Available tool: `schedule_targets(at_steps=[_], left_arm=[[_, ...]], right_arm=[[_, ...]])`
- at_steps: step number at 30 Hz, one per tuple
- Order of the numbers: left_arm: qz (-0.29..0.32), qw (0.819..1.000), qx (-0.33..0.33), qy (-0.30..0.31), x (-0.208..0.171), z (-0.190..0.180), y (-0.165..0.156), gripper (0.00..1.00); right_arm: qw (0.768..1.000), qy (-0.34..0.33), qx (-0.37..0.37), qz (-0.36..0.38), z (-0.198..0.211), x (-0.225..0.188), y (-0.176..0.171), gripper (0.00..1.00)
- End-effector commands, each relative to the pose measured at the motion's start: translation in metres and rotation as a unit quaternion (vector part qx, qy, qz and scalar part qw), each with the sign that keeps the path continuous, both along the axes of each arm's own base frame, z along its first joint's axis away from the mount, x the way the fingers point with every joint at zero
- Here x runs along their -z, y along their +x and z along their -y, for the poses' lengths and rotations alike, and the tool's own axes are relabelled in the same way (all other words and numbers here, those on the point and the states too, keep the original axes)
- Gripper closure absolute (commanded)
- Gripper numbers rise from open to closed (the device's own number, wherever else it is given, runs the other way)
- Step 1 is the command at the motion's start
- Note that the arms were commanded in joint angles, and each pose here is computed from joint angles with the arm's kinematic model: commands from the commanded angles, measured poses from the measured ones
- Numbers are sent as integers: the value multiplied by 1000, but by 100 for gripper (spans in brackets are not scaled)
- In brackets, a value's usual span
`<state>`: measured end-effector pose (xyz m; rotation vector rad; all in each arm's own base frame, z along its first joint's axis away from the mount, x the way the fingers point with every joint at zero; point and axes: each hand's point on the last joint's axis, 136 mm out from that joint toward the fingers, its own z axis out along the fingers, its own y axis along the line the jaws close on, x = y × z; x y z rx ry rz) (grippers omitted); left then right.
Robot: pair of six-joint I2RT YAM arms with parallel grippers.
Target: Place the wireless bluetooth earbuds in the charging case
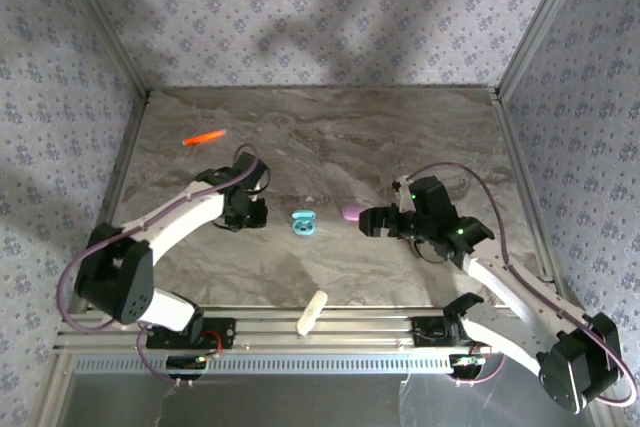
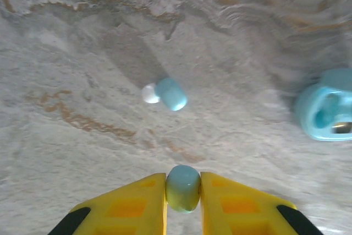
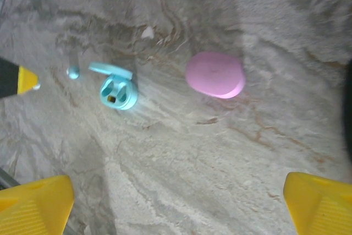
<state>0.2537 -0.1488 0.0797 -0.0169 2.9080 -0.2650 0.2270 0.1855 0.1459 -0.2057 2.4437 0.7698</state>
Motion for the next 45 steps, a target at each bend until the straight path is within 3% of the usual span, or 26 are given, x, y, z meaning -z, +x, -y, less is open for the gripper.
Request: schedule_targets(at_steps=[1,7,10,17,28,34,41,45], left_arm=[[-4,990,-4,-144,-18,31,1,79],[-19,967,-29,-254,-25,44,3,78],[-21,960,-35,-278,-26,47,4,78],[-38,945,-30,-324,-27,56,3,79],[-45,918,41,-391,-41,89,-8,80],[-17,918,102,-383,-47,109,-17,80],[24,925,125,-359,-46,109,-15,81],[50,946,130,-293,-36,102,-13,82]], right_arm=[[998,-28,-43,27,-20,-12,0,0],[989,-110,-84,45,-49,-5,-3,0],[986,-135,-88,48,-56,-2,-2,0],[985,-149,-73,53,-53,-2,2,0],[990,-136,-7,44,-23,-3,10,0],[994,-103,19,40,-10,-6,12,0],[995,-85,29,34,-1,-4,12,0],[996,-81,28,31,-2,-2,12,0]])
